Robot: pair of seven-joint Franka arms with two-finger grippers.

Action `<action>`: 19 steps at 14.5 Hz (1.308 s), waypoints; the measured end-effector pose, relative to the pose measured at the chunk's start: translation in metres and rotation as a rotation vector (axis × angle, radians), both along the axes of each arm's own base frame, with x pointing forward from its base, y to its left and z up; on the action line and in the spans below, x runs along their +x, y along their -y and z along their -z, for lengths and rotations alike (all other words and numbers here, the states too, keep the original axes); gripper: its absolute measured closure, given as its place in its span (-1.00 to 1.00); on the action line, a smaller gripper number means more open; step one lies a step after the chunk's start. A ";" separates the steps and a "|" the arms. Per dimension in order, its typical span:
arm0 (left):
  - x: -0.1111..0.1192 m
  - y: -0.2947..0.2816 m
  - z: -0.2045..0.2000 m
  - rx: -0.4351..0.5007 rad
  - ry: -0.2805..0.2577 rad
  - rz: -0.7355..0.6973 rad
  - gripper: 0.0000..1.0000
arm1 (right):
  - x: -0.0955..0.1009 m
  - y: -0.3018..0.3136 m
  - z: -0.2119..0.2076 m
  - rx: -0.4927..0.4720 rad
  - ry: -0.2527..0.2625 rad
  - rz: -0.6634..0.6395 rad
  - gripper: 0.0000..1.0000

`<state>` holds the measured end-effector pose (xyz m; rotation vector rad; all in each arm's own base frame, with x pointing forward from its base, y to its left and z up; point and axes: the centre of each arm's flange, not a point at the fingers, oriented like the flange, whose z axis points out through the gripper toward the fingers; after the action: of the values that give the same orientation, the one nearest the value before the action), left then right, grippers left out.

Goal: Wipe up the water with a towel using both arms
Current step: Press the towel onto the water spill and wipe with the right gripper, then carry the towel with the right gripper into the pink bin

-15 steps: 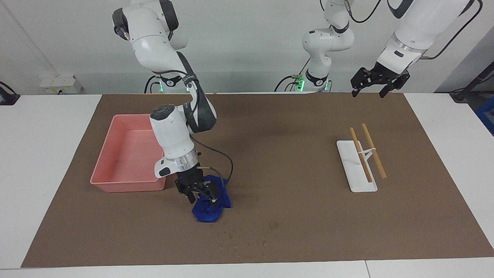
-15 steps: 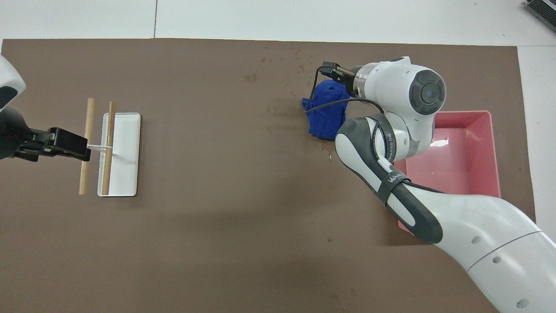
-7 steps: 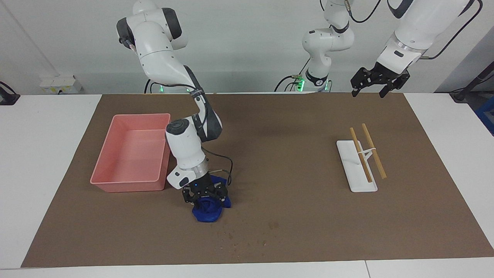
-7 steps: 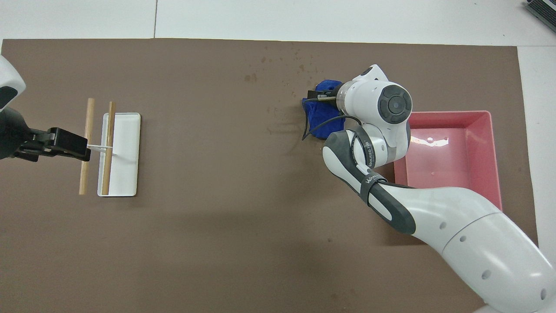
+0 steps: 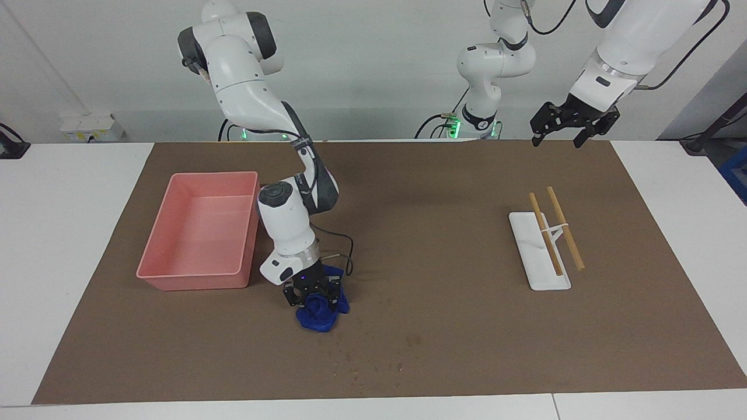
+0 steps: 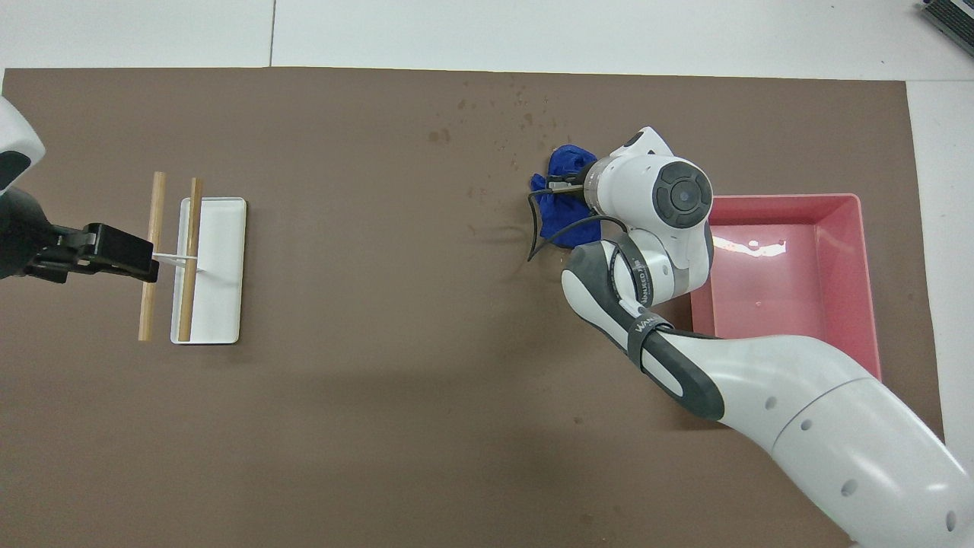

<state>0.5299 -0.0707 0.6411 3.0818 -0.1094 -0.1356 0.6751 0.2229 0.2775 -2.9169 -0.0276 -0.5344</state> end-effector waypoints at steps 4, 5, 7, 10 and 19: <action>0.000 0.000 0.000 0.000 0.000 0.000 -1.00 | -0.043 0.003 -0.005 -0.031 -0.051 -0.021 0.56; 0.000 0.000 0.000 0.000 0.000 0.000 -1.00 | -0.055 0.006 -0.006 -0.044 -0.074 -0.025 0.56; 0.000 0.000 0.000 0.000 0.000 0.000 -1.00 | -0.081 0.011 -0.009 -0.075 -0.136 -0.035 0.56; 0.000 0.000 0.000 0.000 0.000 0.000 -1.00 | -0.120 0.022 -0.011 -0.122 -0.228 -0.044 0.56; 0.000 0.000 0.000 0.000 0.000 0.000 -1.00 | -0.189 0.046 -0.014 -0.224 -0.438 -0.048 0.56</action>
<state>0.5299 -0.0707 0.6411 3.0818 -0.1094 -0.1362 0.4857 0.1768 0.2916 -3.1712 -0.1055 0.1314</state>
